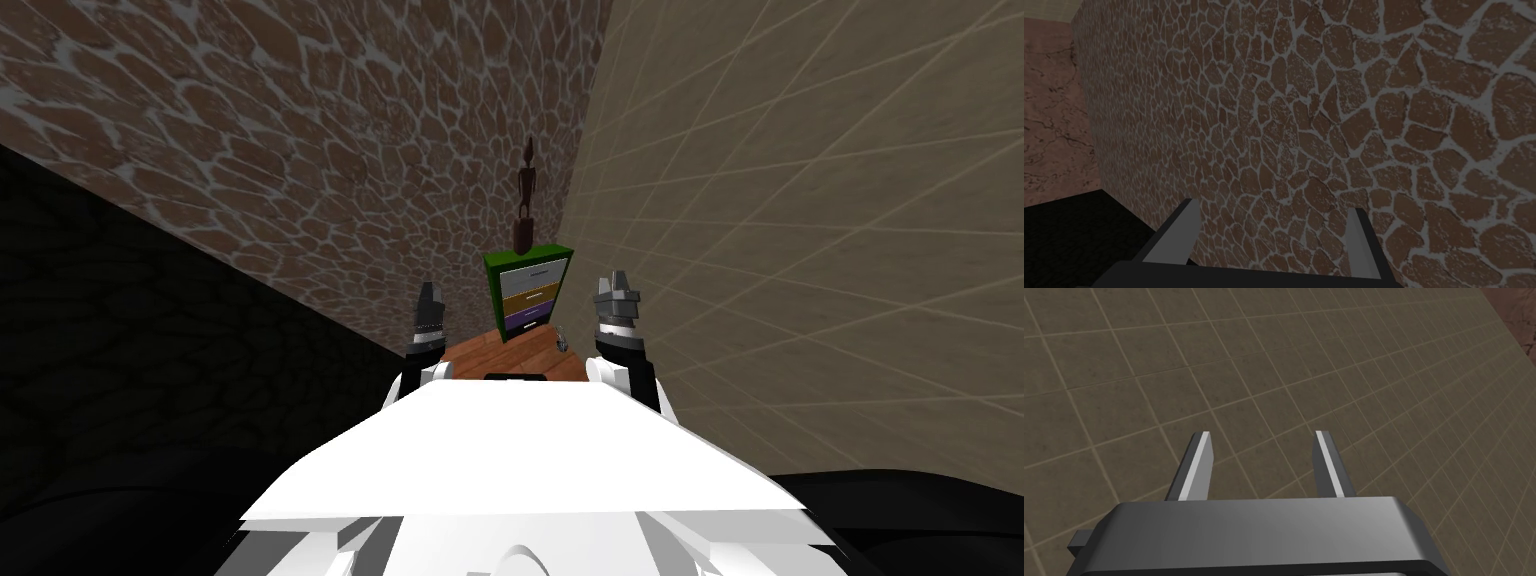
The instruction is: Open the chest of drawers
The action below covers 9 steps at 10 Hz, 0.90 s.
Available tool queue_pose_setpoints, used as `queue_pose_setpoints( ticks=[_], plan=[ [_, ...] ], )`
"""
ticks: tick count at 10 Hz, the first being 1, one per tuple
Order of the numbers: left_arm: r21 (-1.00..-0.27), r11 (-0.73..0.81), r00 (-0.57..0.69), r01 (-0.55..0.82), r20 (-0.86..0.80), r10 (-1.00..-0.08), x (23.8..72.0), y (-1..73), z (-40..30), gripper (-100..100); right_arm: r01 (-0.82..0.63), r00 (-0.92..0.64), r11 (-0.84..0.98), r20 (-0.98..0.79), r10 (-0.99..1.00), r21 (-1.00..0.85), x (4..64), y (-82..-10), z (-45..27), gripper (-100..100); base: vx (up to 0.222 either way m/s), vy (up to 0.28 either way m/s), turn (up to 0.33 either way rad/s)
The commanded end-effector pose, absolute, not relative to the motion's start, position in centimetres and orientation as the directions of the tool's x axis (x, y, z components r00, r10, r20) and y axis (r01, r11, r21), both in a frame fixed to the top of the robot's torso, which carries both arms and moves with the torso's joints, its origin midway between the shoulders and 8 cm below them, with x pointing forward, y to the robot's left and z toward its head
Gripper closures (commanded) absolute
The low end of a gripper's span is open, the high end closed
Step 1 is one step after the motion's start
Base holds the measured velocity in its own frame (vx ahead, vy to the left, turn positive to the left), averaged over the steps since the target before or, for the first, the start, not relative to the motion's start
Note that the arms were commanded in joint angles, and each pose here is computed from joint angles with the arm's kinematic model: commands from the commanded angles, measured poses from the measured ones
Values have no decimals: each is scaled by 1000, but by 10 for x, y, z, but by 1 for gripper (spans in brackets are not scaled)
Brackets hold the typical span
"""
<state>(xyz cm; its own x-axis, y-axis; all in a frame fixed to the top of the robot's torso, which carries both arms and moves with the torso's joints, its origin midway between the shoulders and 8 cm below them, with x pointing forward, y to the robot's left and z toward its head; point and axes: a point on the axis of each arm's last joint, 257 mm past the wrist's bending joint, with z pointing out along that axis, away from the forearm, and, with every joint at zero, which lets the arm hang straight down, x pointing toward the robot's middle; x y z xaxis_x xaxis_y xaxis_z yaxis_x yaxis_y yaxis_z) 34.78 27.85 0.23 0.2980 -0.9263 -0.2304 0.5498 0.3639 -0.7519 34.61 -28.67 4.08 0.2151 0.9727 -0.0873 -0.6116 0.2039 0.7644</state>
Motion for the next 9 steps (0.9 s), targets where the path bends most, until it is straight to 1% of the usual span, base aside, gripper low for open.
queue_pose_setpoints(
  ticks=[1, 2, 3, 6, 9],
  plan=[
    [-752, 364, 298, 550, -230, -926, 348, 278, 2, 0, -612, 215, 204, -87, 973, 764, 346, -287, 41, 0, 0, 0, 0],
    [-752, 364, 298, 550, -230, -926, 348, 278, 2, 0, -612, 215, 204, -87, 973, 764, 346, -287, 41, 0, 0, 0, 0],
    [-752, 364, 298, 550, -230, -926, 348, 278, 2, 0, -604, 210, 238, -136, 968, 760, 348, -282, 40, -100, 15, 5, 8],
    [-752, 364, 298, 549, -231, -926, 348, 278, 2, 0, -580, 216, 344, -267, 939, 738, 352, -272, 35, -100, 29, 10, 15],
    [-752, 364, 298, 549, -231, -926, 348, 279, 2, 0, -545, 247, 479, -415, 876, 688, 357, -265, 27, -100, 60, 16, 23]
  ],
)
